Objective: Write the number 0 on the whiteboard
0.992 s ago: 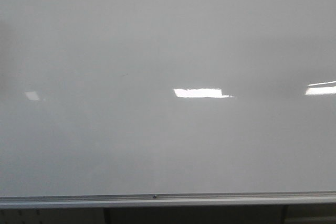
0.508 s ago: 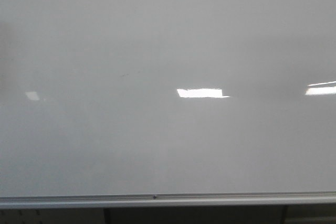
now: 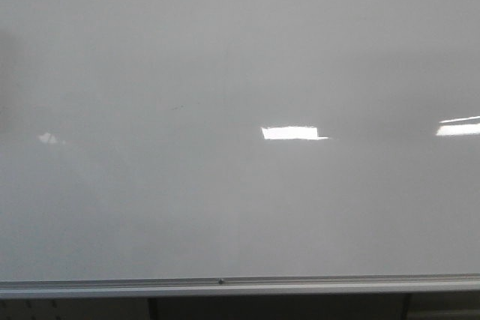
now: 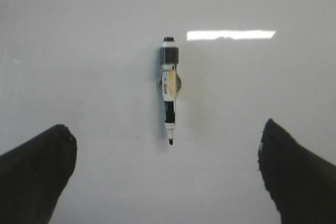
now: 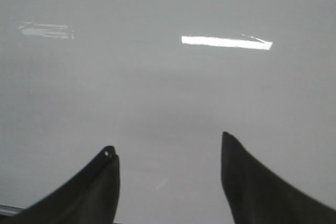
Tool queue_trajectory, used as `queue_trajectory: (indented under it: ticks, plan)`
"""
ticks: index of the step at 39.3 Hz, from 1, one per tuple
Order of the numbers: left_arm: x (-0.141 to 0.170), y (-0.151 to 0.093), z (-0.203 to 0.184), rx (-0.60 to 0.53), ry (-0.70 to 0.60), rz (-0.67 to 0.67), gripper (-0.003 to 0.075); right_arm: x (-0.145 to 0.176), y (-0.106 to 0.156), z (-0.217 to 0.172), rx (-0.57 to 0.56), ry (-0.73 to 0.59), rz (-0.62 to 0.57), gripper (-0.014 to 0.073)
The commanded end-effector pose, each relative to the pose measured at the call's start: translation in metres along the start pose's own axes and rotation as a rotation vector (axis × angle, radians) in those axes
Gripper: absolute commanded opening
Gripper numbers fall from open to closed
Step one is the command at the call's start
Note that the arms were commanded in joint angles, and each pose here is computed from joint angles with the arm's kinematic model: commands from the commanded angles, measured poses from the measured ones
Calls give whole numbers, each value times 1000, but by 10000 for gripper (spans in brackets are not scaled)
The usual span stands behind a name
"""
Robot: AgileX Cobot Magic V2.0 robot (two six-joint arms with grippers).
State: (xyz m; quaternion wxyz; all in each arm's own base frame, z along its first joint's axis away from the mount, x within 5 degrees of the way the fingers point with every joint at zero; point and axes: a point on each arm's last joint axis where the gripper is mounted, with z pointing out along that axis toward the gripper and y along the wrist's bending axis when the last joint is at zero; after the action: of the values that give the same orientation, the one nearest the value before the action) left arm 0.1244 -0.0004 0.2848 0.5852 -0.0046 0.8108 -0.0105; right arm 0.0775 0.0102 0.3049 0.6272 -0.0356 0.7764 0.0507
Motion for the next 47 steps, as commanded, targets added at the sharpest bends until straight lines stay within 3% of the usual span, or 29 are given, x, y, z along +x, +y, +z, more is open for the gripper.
queue_trajectory:
  ticks: [1, 15, 32, 39, 47]
  plan:
    - [-22, 2, 26, -16, -20, 15, 679, -16, 0, -1, 2, -86, -6, 456]
    - [-23, 7, 122, -38, 70, 25, 679, -14, 0, -1, 1, -60, -6, 456]
    - [-3, 10, 200, -45, 185, 25, 678, -14, 0, -1, 1, -60, -7, 456]
    - [0, 11, 214, -44, 203, 25, 603, -14, 0, -1, 1, -60, -8, 456]
    - [2, 11, 219, -44, 212, 25, 432, -14, 0, -1, 1, -61, -8, 456]
